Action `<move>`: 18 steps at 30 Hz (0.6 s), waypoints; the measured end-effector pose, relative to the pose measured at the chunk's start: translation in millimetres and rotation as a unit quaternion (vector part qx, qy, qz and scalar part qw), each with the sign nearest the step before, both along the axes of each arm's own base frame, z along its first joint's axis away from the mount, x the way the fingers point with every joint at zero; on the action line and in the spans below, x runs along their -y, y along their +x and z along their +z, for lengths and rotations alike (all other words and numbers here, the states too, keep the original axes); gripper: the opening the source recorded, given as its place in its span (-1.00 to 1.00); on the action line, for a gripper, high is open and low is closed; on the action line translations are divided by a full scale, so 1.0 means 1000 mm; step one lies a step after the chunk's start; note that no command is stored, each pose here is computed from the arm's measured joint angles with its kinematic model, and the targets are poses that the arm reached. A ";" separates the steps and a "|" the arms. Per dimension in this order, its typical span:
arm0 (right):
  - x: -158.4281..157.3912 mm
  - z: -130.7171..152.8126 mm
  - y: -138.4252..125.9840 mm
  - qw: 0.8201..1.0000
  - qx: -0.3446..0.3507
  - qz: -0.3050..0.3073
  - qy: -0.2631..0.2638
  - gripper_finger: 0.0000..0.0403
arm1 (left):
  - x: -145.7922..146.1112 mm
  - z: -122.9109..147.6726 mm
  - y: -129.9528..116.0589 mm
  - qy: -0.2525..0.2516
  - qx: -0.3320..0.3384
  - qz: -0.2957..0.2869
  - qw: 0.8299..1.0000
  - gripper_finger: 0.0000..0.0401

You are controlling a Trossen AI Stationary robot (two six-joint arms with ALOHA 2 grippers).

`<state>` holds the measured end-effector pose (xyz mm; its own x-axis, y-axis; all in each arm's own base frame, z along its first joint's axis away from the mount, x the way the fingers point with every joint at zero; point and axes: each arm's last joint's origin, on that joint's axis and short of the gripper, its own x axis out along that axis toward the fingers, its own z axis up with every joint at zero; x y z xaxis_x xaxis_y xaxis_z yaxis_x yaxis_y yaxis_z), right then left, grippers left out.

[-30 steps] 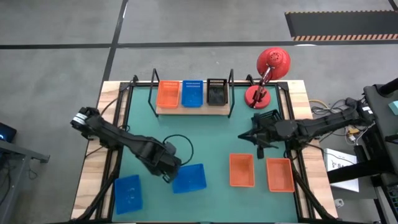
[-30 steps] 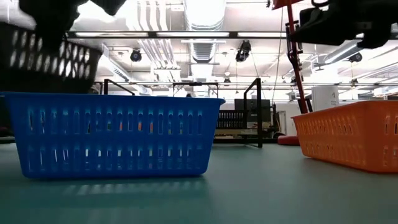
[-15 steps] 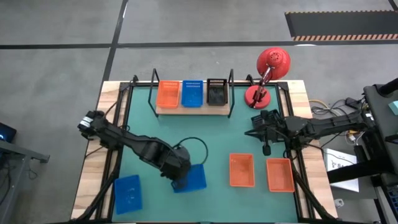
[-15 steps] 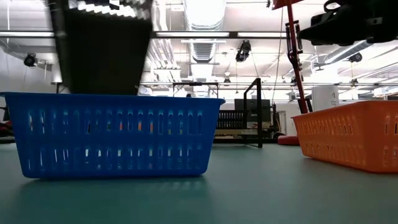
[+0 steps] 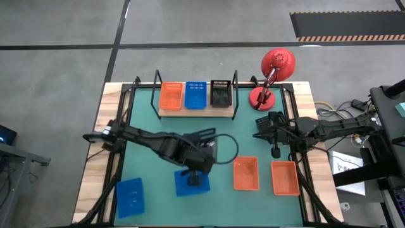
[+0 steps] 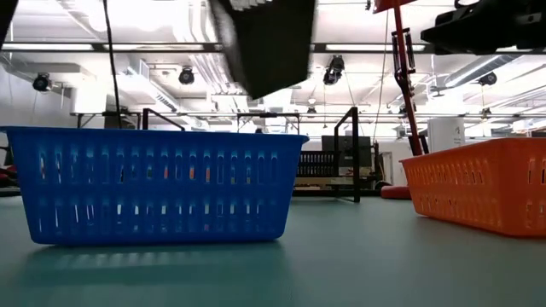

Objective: Stack baskets on shelf by color
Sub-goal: Stack the left black basket on top of the black basket on the shelf

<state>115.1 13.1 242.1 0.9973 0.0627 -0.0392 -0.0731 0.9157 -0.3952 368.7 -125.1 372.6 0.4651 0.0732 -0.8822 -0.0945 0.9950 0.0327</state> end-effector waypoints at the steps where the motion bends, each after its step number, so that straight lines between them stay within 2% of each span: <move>1: 0.000 0.001 -0.001 1.000 0.003 0.000 0.000 -0.96 | -0.003 0.002 0.003 0.018 0.005 -0.016 1.000 -1.00; 5: 0.001 0.004 -0.006 1.000 0.021 0.000 0.009 -0.96 | -0.022 0.003 0.012 0.086 0.007 -0.058 0.995 -1.00; 11: 0.002 0.003 -0.010 1.000 0.019 -0.004 0.012 -0.96 | -0.062 0.002 0.021 0.195 -0.012 -0.064 0.979 -1.00; 14: 0.002 0.002 -0.011 1.000 0.013 -0.006 0.011 -0.96 | -0.086 -0.001 0.024 0.220 -0.032 -0.065 0.973 -1.00; 18: 0.002 0.002 -0.011 1.000 0.014 -0.006 0.015 -0.96 | -0.122 -0.004 0.027 0.225 -0.051 -0.034 0.972 -1.00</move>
